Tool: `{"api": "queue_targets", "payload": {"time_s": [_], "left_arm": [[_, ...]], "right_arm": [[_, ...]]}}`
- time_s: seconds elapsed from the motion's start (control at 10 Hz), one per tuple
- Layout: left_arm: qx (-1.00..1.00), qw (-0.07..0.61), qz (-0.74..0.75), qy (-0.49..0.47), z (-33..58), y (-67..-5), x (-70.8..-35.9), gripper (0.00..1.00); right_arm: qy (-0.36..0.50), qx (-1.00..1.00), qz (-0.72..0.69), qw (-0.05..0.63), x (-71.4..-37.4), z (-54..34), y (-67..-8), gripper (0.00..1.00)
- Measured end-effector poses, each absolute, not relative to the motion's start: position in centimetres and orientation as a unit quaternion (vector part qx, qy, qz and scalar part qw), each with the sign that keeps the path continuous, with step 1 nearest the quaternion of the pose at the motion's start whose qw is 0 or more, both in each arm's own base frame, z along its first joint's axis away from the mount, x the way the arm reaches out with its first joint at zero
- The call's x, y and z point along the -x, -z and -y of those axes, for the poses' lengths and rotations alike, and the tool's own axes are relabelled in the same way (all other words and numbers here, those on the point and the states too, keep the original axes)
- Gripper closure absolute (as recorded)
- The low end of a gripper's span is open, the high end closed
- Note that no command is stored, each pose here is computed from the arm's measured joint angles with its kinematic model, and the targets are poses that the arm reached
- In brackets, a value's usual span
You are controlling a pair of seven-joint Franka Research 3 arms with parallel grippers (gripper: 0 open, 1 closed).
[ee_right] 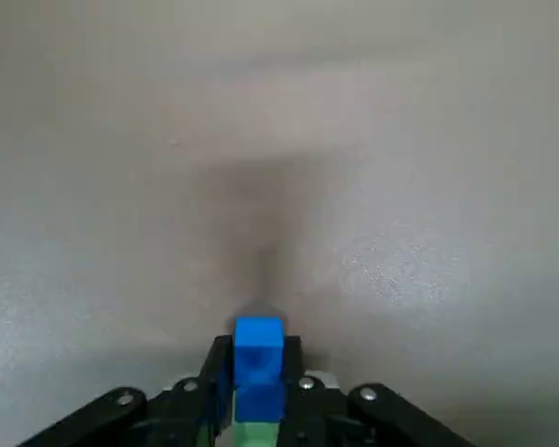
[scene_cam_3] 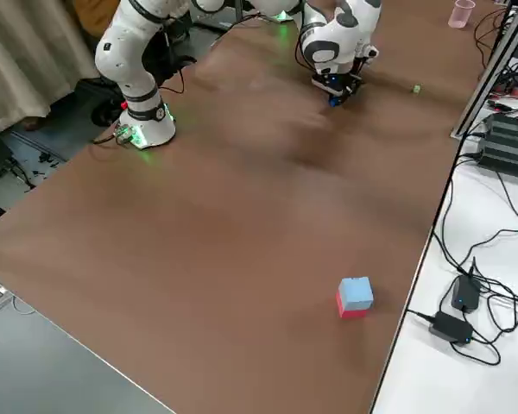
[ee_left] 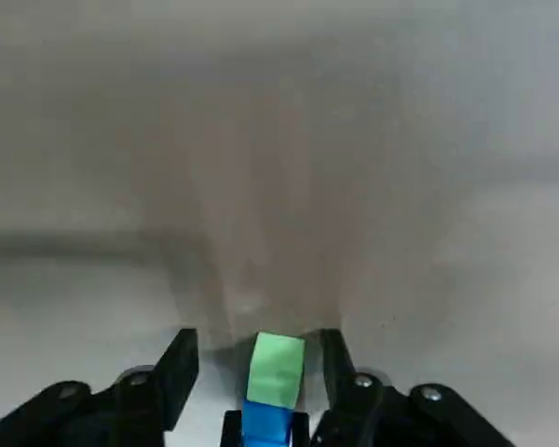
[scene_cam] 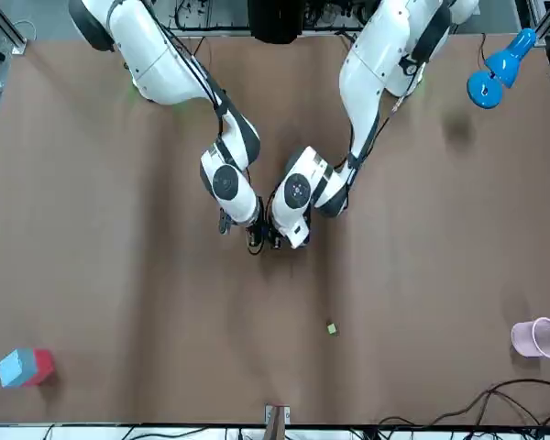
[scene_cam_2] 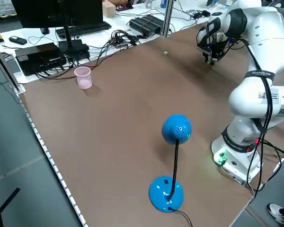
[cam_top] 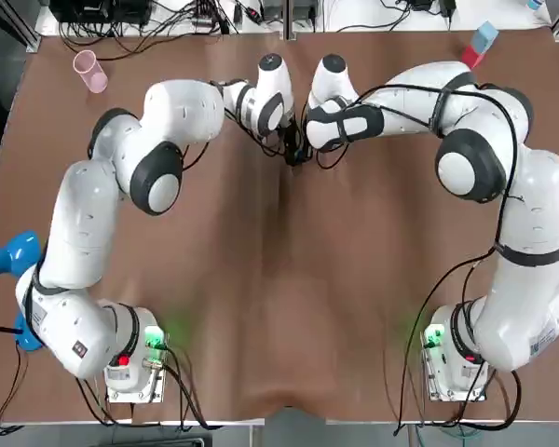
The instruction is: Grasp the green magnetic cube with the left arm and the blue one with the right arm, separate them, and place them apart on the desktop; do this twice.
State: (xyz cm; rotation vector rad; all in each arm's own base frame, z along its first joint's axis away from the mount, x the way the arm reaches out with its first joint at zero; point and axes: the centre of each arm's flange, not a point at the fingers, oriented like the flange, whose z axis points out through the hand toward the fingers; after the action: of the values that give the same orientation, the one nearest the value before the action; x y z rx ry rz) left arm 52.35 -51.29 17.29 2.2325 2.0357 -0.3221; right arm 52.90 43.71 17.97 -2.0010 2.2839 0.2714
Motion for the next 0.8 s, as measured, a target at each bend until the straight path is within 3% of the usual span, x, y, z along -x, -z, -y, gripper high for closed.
{"api": "queue_targets", "payload": {"time_s": [0.1,0.2,0.4,0.8], "left_arm": [[-0.735,0.055,-0.668,0.103,51.2,-17.4,-52.6,0.59],[-0.738,0.057,-0.665,0.101,51.2,-17.5,-52.7,0.7],[-0.743,0.057,-0.66,0.1,51.2,-17.5,-52.7,0.77],[-0.771,0.039,-0.628,0.101,49.9,-17.6,-53.0,0.77]], "right_arm": [[-0.089,0.656,-0.748,0.047,-52.9,-43.7,-18.0,0.76],[-0.089,0.656,-0.748,0.047,-52.9,-43.7,-18.0,0.77],[-0.089,0.656,-0.748,0.047,-52.9,-43.7,-18.0,0.77],[-0.088,0.657,-0.747,0.048,-52.9,-43.8,-18.0,0.77]]}}
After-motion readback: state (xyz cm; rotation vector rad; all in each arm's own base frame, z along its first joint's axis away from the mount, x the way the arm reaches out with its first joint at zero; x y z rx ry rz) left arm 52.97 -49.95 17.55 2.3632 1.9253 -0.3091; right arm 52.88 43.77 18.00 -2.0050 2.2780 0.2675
